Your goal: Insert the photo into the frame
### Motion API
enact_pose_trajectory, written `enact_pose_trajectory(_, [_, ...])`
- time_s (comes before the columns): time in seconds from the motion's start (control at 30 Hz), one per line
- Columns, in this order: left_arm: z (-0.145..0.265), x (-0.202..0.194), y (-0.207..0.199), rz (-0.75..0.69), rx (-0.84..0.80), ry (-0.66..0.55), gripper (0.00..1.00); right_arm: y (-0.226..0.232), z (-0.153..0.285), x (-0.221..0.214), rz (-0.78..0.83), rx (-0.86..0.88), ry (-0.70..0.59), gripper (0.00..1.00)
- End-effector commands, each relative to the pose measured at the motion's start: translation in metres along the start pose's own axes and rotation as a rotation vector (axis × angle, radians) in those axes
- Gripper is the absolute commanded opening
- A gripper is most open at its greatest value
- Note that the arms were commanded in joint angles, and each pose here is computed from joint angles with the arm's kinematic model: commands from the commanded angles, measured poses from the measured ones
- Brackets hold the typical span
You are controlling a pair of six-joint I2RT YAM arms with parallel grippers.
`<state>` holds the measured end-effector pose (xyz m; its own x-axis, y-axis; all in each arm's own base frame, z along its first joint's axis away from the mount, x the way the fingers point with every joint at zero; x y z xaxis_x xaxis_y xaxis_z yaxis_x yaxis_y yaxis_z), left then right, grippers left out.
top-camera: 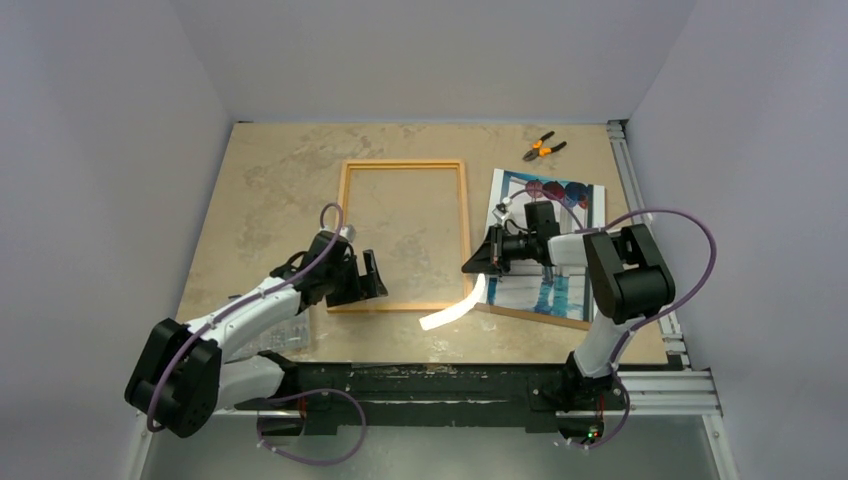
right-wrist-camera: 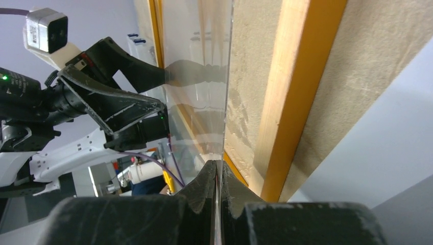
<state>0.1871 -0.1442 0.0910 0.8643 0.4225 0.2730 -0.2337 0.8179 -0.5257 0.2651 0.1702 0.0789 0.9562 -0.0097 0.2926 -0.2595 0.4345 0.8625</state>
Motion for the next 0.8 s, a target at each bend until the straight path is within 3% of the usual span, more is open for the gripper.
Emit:
enact_pose_trajectory(0.0, [0.005,-0.003,0.001,-0.003,-0.017,0.011,0.85,0.024,0.008,0.009,0.086,0.032,-0.028,0.0])
enact_pose_trajectory(0.43, [0.058,0.012,-0.027,-0.057,-0.156,-0.118,0.87,0.089,0.054,0.032,0.214,-0.155,-0.167,0.0])
enact_pose_trajectory(0.77, [0.06,0.018,-0.041,-0.067,-0.188,-0.099,0.86,0.152,0.118,0.043,0.311,-0.416,-0.389,0.0])
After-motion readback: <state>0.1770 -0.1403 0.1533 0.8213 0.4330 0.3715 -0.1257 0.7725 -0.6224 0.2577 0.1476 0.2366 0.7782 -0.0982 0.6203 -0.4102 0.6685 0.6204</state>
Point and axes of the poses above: each gripper's point midway between its finger pads, its own z axis back along the fingers, its own y axis along the line the jaws close on, x = y × z, the point moved 6 cm from there along z, back along the fingers, and after that the axes turned 13 degrees about z, right-handed, at the moved point
